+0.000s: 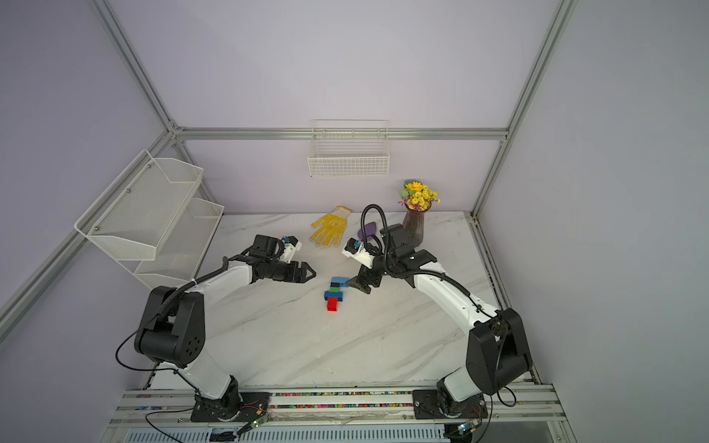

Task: Assemble the letter f with lego
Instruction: Place the lego brick at the center of the board, then reset both arms

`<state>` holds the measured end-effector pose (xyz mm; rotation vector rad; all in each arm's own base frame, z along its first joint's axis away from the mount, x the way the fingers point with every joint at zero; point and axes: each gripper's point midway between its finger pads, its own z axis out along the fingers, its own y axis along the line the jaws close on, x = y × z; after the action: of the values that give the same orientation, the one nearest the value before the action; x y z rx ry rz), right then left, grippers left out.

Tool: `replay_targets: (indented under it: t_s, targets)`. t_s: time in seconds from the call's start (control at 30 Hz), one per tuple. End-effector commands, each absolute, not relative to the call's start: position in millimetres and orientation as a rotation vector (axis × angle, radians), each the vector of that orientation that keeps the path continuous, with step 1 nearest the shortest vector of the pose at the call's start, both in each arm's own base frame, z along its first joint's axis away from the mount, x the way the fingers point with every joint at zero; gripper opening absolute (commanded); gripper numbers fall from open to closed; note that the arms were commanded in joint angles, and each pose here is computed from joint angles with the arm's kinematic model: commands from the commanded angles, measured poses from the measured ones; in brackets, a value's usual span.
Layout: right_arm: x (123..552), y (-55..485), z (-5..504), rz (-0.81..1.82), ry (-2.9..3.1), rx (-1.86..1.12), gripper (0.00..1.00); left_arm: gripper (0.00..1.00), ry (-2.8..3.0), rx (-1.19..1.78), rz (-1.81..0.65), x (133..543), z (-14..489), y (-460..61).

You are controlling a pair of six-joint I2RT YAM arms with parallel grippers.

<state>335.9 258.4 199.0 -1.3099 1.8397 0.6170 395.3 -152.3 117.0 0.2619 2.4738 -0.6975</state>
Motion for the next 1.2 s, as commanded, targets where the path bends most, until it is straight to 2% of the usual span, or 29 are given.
replay_targets:
  t_s: [0.0,0.13,0.33,0.5,0.73,0.87,1.17]
  targets:
    - [361,248,190,0.597,1.865,-1.158,0.97,1.0,2.331,0.207,-0.541,411,147,-122]
    - [386,223,168,0.509,1.925,-0.992,0.97,1.0,2.178,0.108,-0.377,414,161,-89]
    - [415,160,161,0.344,1.916,-0.686,0.97,1.0,1.784,-0.03,-0.029,394,200,-28]
    - [420,117,143,0.276,1.928,-0.539,0.97,1.0,1.726,-0.196,0.225,377,188,19]
    - [433,69,116,0.245,1.921,-0.286,0.97,1.0,1.752,-0.201,0.326,373,161,30]
    - [424,65,93,0.259,1.927,-0.303,0.97,1.0,1.706,-0.179,0.337,372,154,30]
    - [418,23,86,0.158,1.793,-0.042,0.97,1.0,1.669,-0.13,0.341,376,134,26]
